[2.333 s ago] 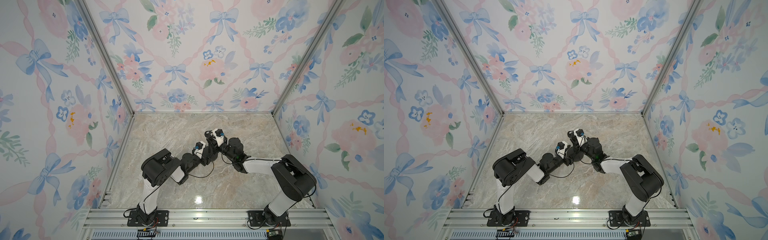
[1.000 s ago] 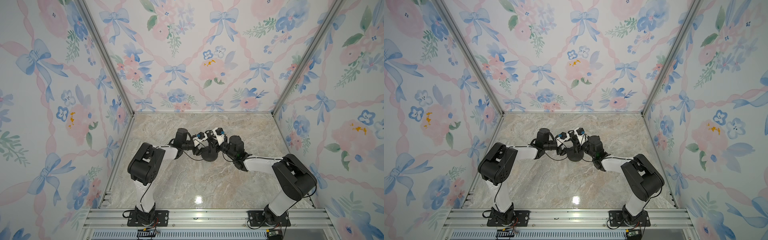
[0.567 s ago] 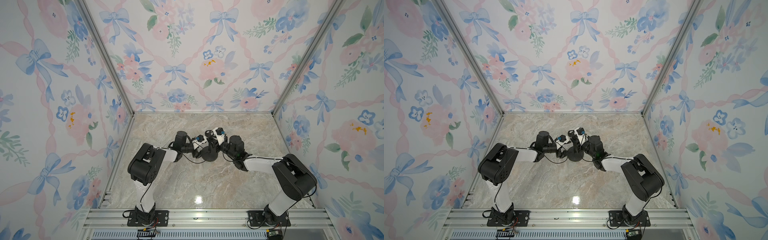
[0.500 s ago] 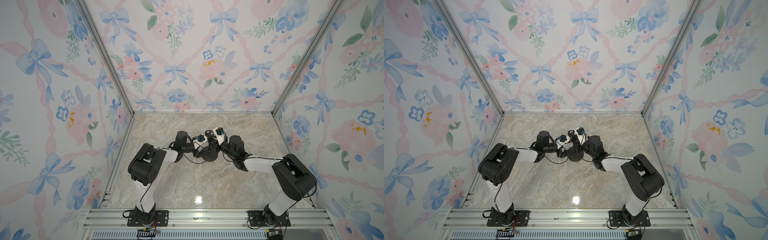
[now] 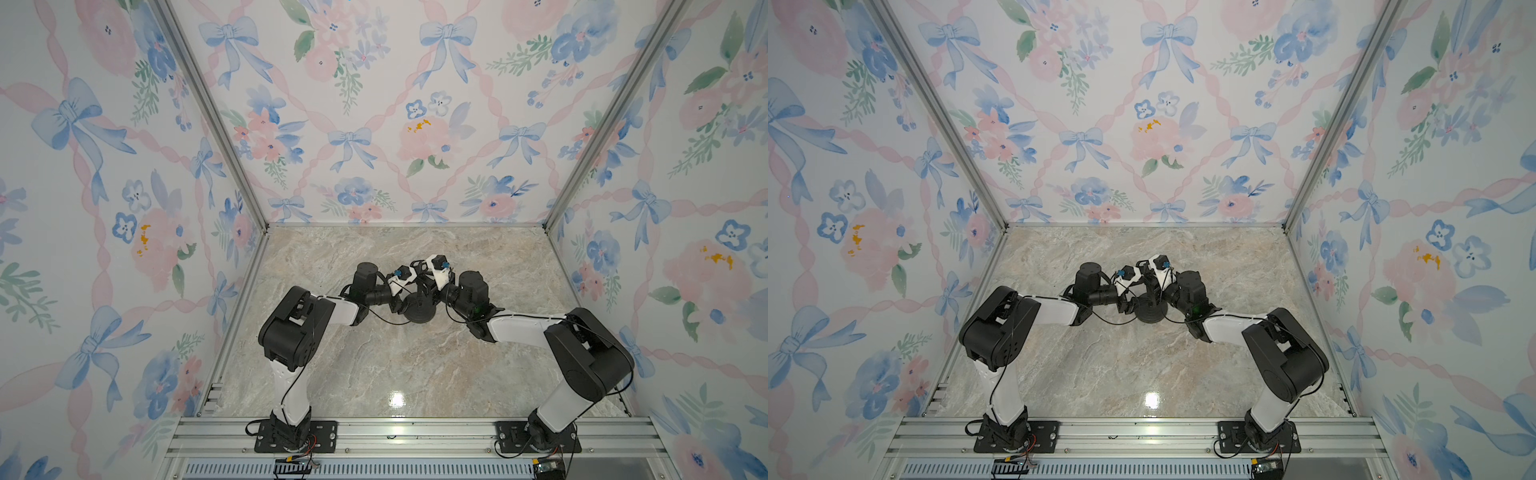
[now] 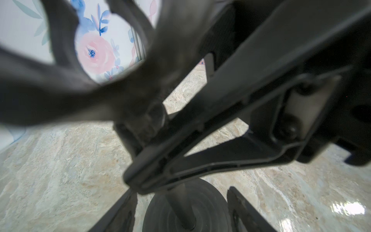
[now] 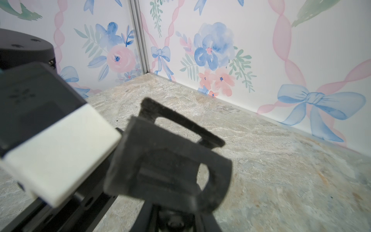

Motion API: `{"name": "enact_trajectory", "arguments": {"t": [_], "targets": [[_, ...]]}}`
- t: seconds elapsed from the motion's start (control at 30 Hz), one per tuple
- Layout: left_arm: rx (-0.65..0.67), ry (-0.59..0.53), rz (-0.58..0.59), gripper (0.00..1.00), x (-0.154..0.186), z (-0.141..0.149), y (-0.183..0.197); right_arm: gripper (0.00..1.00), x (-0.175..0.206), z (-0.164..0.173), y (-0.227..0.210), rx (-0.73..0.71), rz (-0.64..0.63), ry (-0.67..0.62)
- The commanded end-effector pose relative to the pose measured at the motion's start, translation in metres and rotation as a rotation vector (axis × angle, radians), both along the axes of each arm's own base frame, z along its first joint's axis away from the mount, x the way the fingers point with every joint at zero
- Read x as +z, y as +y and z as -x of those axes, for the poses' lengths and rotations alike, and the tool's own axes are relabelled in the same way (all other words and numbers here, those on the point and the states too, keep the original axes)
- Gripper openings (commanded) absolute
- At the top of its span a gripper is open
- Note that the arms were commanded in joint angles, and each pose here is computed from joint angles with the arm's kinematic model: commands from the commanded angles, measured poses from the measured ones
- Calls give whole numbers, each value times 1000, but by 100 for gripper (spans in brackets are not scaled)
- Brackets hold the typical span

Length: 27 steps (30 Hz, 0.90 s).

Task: Assemble a microphone stand
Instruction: Screw the microphone stand pole into the microphone stand base.

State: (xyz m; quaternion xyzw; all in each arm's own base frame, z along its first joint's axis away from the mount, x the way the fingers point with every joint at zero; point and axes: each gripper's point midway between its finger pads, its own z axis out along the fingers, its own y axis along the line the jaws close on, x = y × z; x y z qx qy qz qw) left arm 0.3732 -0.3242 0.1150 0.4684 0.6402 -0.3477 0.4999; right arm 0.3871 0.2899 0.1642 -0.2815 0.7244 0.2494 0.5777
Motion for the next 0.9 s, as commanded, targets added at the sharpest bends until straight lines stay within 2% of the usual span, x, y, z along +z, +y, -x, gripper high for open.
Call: {"name": "enact_trajectory", "arguments": {"t": [0.0,0.07,0.23,0.33,0.37,0.5,0.87], "targets": [[104,64,15,72,-1,-10,2,10,-101,33,-20,0,156,328],[128,57,10,72,-1,-12,3,10,-102,34,-21,-1,156,328],[123,-4,14,69,5,5,-9,10,-100,35,-22,0,146,320],[148,50,120,68,13,16,-9,10,-100,37,-23,-2,144,323],[180,58,113,67,7,16,-7,10,-100,37,-24,-3,144,322],[239,50,64,65,-15,16,4,10,-100,38,-25,1,140,324],[291,166,116,62,-30,-10,6,10,-99,41,-20,19,147,324]]}}
